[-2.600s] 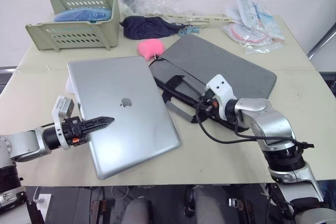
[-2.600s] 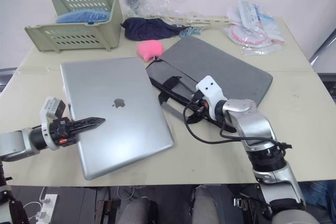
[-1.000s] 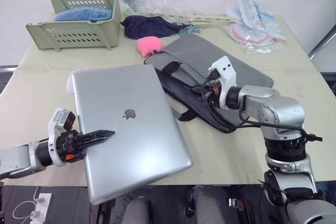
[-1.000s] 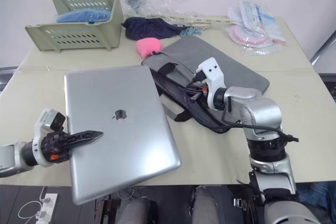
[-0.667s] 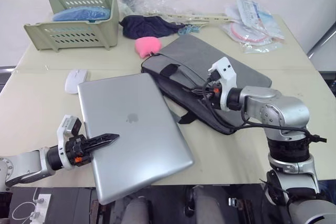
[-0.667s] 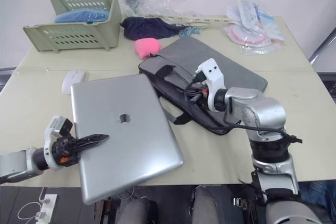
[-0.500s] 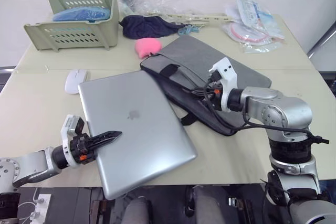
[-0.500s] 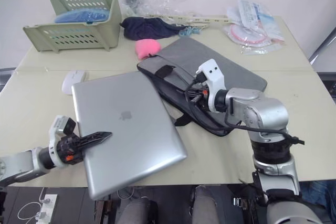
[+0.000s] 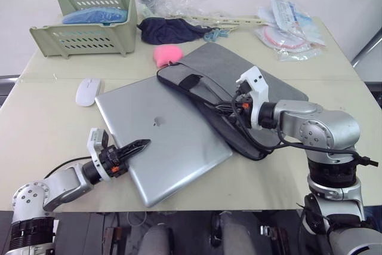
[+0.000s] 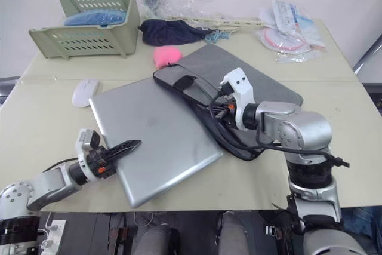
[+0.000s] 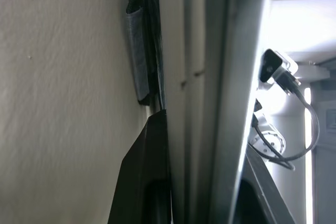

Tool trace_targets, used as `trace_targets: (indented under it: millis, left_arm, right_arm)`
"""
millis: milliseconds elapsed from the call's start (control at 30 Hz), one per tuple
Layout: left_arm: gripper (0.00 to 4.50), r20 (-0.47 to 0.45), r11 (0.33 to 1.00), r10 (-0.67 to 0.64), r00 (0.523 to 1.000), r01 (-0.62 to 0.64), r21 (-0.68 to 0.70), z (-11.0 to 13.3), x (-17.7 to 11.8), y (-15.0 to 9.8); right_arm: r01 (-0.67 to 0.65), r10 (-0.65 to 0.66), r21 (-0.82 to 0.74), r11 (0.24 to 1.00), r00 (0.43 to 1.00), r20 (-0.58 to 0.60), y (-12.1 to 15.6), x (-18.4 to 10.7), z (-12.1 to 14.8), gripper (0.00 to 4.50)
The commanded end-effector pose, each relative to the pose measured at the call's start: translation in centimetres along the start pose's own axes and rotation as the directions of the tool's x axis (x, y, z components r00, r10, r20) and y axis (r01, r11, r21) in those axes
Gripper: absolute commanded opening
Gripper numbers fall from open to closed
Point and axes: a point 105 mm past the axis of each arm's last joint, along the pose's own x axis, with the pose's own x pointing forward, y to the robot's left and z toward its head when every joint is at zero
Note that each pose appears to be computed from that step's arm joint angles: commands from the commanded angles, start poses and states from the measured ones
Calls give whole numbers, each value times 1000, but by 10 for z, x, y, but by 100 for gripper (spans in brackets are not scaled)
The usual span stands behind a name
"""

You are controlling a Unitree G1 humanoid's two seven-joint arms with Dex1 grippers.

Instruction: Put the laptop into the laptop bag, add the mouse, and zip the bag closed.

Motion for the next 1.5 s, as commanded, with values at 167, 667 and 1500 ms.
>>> trace_targets:
  millis: [167, 667, 1500]
  left_arm:
    - [35, 6, 988, -150, 989, 149, 46, -8, 18, -33]
    - [35, 10, 996, -80, 997, 80, 34, -16, 61, -35]
    - [35, -134, 993, -114, 984, 118, 22, -3, 124, -54]
  right_arm:
    - [21, -17, -35, 999, 996, 92, 5, -2, 23, 3]
    - [23, -18, -34, 999, 992, 123, 12, 13, 27, 3]
    - [20, -16, -26, 999, 989, 144, 15, 19, 29, 3]
